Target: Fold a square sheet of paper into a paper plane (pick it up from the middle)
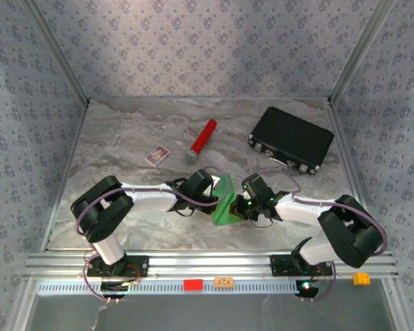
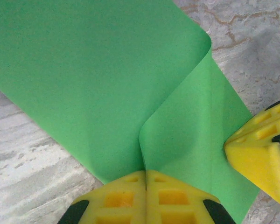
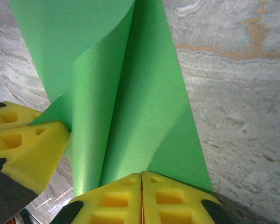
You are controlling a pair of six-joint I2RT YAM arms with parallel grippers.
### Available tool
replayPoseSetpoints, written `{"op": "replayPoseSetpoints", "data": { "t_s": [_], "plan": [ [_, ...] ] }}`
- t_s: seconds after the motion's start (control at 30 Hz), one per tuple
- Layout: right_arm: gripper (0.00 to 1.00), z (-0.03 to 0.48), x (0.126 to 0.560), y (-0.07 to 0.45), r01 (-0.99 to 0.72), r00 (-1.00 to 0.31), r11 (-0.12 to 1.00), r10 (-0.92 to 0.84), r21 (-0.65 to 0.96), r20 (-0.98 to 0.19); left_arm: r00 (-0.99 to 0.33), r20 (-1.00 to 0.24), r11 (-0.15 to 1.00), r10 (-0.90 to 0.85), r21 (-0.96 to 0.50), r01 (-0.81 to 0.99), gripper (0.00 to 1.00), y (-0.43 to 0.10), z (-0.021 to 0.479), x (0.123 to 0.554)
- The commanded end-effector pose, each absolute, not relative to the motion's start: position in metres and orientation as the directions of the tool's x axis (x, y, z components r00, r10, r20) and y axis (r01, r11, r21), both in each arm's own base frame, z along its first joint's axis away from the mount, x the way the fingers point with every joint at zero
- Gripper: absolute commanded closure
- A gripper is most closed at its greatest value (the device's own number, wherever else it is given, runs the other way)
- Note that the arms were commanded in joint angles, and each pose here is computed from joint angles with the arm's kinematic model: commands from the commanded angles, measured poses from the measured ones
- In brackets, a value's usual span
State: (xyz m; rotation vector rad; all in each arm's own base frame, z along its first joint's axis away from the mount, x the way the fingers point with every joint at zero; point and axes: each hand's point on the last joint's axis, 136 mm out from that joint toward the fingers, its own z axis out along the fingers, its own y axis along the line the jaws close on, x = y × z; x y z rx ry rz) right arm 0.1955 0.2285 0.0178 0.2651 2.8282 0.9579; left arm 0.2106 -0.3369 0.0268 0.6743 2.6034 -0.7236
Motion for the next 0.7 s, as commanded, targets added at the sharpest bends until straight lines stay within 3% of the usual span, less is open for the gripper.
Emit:
{"op": "replayPoseSetpoints", "data": {
  "t_s": [0.0, 0.67],
  "plan": [
    [0.9, 0.0065, 0.1882, 0.2136, 0.174, -0.968, 0.809, 0.244, 0.562, -0.052, -0.803, -0.49, 0.731, 0.339, -0.4, 0.553, 1.0, -0.3481, 0.0412, 0.2202],
    [0.9, 0.0071, 0.1883, 0.2132, 0.174, -0.968, 0.808, 0.245, 0.562, -0.054, -0.797, -0.486, 0.732, 0.357, -0.385, 0.563, 1.0, -0.3506, 0.0358, 0.2226]
  ]
}}
